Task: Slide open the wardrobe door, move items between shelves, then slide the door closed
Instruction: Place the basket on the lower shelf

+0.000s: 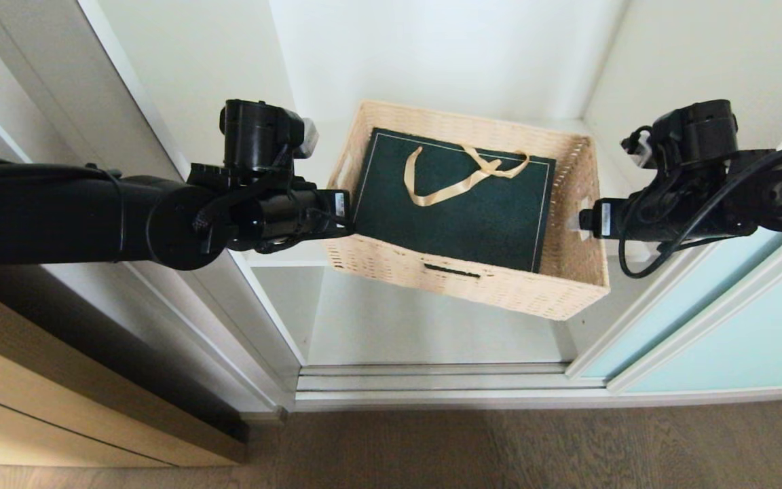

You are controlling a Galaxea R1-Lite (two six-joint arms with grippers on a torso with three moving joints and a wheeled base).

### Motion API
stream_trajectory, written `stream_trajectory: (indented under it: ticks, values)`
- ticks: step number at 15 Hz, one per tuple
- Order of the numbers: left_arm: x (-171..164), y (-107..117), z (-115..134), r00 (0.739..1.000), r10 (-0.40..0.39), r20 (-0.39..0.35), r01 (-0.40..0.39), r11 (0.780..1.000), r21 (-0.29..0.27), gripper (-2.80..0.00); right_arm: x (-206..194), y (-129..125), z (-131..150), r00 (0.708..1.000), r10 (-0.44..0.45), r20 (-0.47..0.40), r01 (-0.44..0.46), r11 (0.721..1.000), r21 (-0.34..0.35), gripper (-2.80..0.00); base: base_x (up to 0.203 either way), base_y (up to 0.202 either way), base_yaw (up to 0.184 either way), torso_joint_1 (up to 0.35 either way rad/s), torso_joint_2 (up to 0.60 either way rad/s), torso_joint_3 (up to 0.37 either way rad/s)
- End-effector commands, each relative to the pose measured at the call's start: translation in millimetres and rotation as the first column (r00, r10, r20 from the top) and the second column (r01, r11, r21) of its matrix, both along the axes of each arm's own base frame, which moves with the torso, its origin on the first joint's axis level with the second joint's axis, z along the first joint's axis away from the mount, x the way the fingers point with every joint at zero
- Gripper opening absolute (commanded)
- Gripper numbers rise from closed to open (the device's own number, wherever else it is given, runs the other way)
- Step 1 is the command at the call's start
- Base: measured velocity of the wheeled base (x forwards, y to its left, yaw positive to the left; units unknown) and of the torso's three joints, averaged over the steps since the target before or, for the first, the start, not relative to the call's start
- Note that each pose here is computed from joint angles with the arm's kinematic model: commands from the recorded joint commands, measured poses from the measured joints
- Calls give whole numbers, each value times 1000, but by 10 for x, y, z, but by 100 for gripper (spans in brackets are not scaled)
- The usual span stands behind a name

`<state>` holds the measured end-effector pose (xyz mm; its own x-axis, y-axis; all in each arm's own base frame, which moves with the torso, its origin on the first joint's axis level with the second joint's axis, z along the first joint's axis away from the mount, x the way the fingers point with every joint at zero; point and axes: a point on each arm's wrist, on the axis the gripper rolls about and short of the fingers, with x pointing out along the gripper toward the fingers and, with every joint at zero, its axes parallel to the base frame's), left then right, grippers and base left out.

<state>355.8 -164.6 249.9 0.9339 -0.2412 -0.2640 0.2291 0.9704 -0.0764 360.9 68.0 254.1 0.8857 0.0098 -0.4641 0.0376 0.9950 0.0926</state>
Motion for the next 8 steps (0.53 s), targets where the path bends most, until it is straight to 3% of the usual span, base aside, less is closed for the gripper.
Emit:
stream_trajectory:
  ticks: [1, 8]
  values:
    - [-1, -3, 18, 1000, 3, 5, -3, 1000, -5, -280, -62, 0, 119, 999, 3, 37, -4, 1000, 13, 0, 0, 0, 0, 0, 0, 0]
    - [-7, 0, -30, 1000, 5, 2, -5, 1000, -5, -280, -23, 129, 155, 998, 34, 54, -36, 999, 21, 0, 0, 0, 0, 0, 0, 0]
